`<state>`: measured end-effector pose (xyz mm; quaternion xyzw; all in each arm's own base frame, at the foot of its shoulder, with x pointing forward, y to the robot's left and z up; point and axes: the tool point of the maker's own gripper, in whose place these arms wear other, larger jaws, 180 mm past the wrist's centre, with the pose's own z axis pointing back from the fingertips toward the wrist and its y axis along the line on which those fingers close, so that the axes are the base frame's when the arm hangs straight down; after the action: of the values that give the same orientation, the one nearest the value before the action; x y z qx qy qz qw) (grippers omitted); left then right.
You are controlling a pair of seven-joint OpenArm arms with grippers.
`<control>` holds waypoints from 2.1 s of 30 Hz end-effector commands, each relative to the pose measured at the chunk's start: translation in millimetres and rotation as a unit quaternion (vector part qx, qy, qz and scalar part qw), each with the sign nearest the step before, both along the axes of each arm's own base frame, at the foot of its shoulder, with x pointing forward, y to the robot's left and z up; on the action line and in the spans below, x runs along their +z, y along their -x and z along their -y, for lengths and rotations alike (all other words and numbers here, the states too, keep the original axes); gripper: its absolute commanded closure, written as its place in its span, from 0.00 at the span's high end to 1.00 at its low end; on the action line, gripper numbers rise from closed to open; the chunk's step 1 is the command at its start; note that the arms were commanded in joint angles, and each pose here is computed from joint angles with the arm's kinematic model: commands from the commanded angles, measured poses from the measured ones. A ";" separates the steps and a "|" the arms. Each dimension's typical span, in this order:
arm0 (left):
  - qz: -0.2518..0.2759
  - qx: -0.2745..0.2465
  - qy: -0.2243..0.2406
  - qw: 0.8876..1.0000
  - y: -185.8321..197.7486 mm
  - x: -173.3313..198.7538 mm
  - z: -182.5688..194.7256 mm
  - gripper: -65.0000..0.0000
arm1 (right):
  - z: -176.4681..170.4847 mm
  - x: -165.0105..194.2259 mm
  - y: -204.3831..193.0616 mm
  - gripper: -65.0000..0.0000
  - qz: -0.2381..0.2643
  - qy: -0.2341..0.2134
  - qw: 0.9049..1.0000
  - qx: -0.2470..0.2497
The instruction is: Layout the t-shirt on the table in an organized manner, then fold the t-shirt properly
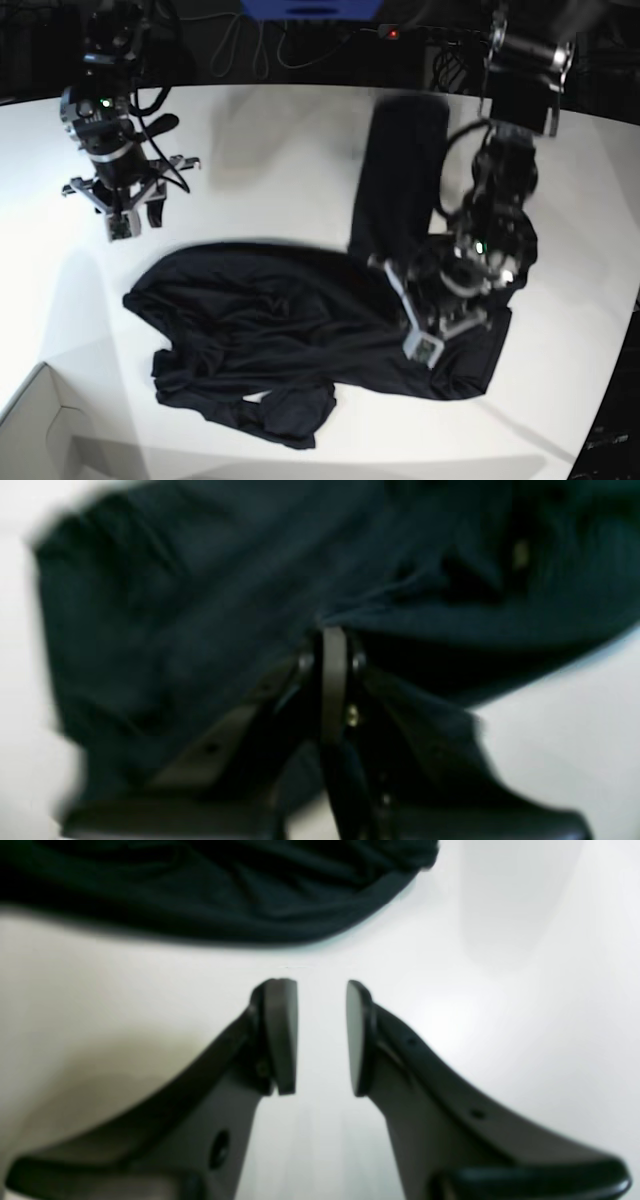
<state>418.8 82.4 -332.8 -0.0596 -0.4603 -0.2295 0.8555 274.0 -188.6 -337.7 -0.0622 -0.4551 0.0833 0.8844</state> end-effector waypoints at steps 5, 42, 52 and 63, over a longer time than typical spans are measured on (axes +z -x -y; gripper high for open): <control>0.048 -0.026 -0.012 0.998 -46.1 41.0 18.7 0.00 | -0.6 4.0 8.3 0.26 0.007 0.000 1.000 0.001; -0.163 0.085 0.055 0.981 162.3 -105.3 -34.2 0.69 | -6.8 -0.1 11.1 0.26 0.002 -0.006 1.000 0.007; -0.168 0.119 0.044 0.978 162.2 -112.5 -63.9 0.28 | -8.0 0.5 8.4 0.26 0.003 -0.006 1.000 0.010; -0.133 0.195 -0.018 0.972 153.2 -87.9 -168.7 0.00 | -38.5 9.3 -38.3 0.27 0.033 -0.026 0.998 0.049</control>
<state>262.0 246.7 -426.5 0.0086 -0.3362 -0.0544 0.9402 304.5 -149.4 -342.6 -0.0169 -0.4640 0.1140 0.8783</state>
